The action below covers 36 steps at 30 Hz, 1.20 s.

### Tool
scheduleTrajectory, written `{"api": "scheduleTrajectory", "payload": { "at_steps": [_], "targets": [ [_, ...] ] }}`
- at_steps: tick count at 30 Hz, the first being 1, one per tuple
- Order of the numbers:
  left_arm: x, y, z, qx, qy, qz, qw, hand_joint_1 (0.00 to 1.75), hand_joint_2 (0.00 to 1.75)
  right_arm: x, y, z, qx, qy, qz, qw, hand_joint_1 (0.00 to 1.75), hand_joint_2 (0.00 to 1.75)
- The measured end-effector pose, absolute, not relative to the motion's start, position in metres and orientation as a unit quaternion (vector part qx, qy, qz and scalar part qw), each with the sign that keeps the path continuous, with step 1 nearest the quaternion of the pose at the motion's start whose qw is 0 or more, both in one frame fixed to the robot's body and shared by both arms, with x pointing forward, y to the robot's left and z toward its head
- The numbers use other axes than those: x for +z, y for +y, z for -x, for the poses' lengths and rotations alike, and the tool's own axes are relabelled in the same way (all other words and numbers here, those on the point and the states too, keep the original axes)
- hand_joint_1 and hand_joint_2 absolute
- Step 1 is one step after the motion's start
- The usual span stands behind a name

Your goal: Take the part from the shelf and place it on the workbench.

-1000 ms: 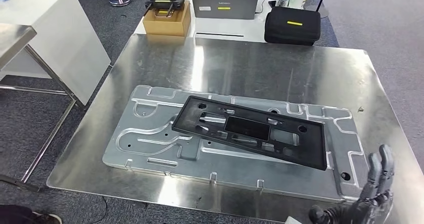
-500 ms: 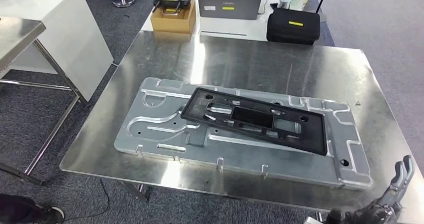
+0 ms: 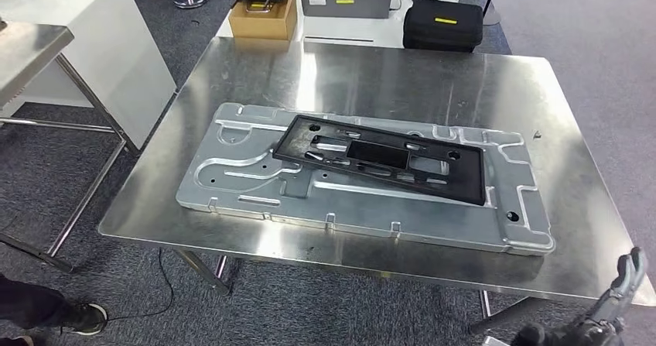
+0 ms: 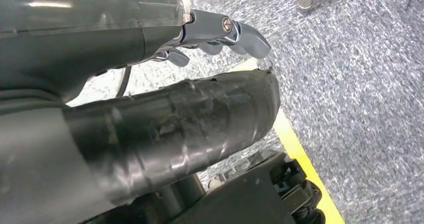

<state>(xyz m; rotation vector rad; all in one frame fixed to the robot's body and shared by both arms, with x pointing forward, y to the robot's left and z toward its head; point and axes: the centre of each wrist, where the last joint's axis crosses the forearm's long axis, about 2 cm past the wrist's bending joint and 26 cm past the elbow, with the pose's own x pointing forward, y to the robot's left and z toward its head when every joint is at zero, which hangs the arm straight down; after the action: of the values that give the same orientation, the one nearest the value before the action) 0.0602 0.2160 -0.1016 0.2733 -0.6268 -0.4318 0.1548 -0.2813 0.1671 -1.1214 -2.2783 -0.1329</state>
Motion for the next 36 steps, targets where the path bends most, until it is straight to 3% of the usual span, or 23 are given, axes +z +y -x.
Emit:
{"api": "scheduleTrajectory", "payload": {
  "at_steps": [36],
  "targets": [
    [-0.102, 0.217, -0.058, -0.195, -0.299, -0.136, 0.924, 0.0, 0.0, 0.147, -0.281, -0.149, -0.029, -0.842, 0.423, 0.333, 0.0, 0.0]
  ]
}}
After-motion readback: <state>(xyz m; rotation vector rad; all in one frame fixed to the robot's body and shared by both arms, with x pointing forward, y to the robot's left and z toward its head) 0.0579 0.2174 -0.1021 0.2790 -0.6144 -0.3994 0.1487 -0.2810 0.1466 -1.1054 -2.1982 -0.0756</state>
